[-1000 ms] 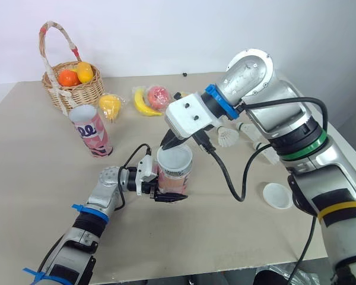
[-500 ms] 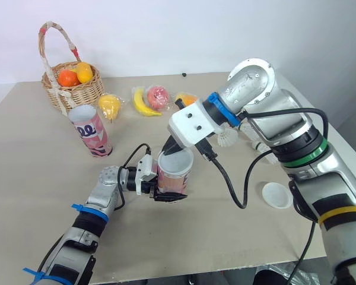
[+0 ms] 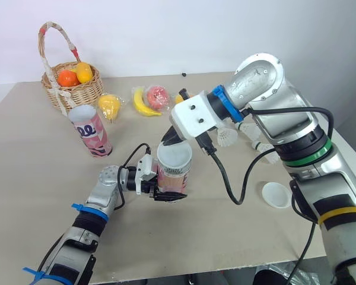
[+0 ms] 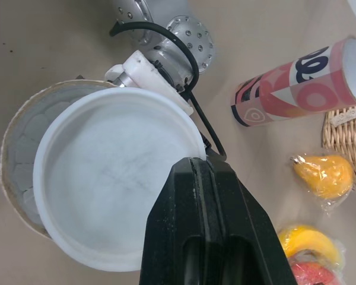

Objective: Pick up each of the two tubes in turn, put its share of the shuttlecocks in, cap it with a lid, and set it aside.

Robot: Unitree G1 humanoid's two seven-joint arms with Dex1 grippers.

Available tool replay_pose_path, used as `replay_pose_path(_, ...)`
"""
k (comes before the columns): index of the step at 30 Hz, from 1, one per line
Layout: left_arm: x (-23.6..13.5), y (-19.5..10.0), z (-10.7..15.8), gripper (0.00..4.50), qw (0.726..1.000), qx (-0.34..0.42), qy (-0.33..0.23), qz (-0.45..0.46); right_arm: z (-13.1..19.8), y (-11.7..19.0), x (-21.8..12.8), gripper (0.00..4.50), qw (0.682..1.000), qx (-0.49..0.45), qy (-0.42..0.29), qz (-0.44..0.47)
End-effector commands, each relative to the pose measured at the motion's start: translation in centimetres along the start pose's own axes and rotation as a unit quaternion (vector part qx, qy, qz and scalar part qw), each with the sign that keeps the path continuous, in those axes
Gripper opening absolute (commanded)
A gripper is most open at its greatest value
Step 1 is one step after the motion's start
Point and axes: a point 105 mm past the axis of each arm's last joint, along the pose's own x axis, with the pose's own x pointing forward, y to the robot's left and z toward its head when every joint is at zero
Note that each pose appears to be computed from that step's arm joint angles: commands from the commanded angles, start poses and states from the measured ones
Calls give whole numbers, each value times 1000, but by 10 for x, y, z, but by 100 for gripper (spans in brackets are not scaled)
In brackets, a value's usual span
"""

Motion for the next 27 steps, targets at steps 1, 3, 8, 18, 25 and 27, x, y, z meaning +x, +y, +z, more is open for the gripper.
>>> replay_pose_path(1,-10,0,-19,351,999,-32,35,13,10,-6,-10,4,999,-16,-11,-25)
replay_pose_path(3,-10,0,-19,351,999,-32,35,13,12,-7,-10,4,999,-14,-15,-27)
replay_pose_path(8,-11,0,-20,351,999,-34,36,15,18,-3,-8,4,999,-7,-38,-31)
replay_pose_path(18,-14,1,-20,351,999,-34,39,17,6,14,-2,4,1000,1,-14,4)
replay_pose_path(25,-14,2,-18,351,998,-35,40,17,-5,19,2,4,999,-23,25,36)
replay_pose_path(27,-14,2,-18,351,998,-35,40,18,-9,16,2,4,998,-39,43,38)
